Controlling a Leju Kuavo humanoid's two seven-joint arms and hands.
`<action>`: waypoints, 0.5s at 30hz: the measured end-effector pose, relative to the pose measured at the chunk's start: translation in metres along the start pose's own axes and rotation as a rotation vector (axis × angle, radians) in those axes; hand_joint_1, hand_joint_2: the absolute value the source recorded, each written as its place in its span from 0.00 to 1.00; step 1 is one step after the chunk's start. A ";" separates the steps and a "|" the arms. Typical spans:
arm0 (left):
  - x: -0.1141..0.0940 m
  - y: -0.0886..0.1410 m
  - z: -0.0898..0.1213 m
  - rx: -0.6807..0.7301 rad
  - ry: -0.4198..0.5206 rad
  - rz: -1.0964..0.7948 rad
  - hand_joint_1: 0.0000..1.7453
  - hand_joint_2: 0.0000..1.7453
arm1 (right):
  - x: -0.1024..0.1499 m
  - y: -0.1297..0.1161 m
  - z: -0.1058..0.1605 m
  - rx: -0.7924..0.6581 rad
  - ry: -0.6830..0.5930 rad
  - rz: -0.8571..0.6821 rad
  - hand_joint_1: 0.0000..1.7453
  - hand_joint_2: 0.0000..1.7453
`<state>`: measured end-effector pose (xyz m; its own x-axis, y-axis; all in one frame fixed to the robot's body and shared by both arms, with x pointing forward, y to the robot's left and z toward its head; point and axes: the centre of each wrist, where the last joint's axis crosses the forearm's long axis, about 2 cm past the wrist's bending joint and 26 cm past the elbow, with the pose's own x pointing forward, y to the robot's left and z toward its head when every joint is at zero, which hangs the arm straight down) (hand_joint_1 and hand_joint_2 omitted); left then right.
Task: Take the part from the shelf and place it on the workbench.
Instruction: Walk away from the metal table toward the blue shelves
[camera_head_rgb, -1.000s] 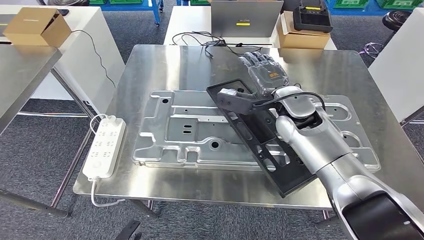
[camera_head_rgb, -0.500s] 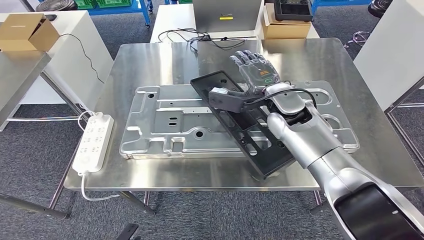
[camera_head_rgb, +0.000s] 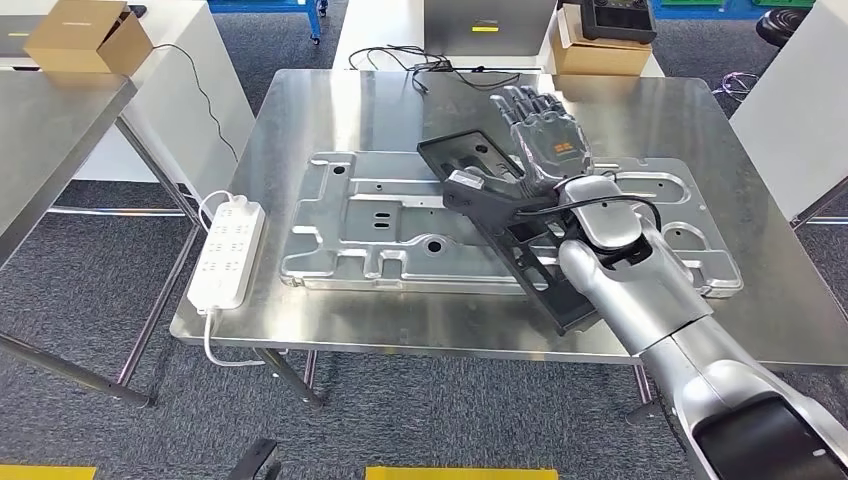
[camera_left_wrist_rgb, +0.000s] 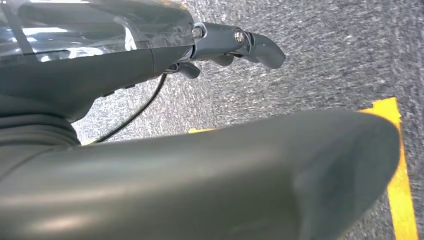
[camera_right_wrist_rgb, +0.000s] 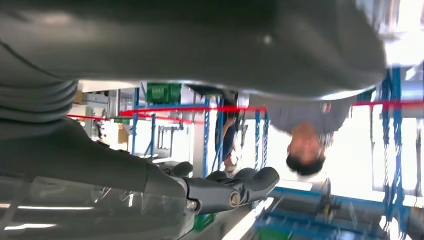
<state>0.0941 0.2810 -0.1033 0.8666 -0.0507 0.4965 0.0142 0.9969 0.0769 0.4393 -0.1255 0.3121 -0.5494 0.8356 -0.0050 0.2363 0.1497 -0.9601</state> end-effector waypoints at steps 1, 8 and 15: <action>-0.001 0.000 0.000 0.003 0.000 0.004 0.00 0.00 | -0.001 -0.003 0.002 -0.036 0.003 0.000 0.00 0.00; -0.026 0.000 0.009 0.047 0.030 0.068 0.00 0.00 | -0.018 0.009 0.079 -0.436 0.047 -0.054 0.00 0.00; -0.041 0.001 0.015 0.082 0.039 0.131 0.00 0.00 | -0.021 0.023 0.195 -0.695 0.129 -0.120 0.00 0.00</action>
<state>0.0507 0.2829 -0.1106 0.8773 0.0835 0.4727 -0.1398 0.9865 0.0853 0.3001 -0.2426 0.2353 -0.5145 0.8416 0.1644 0.6593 0.5108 -0.5517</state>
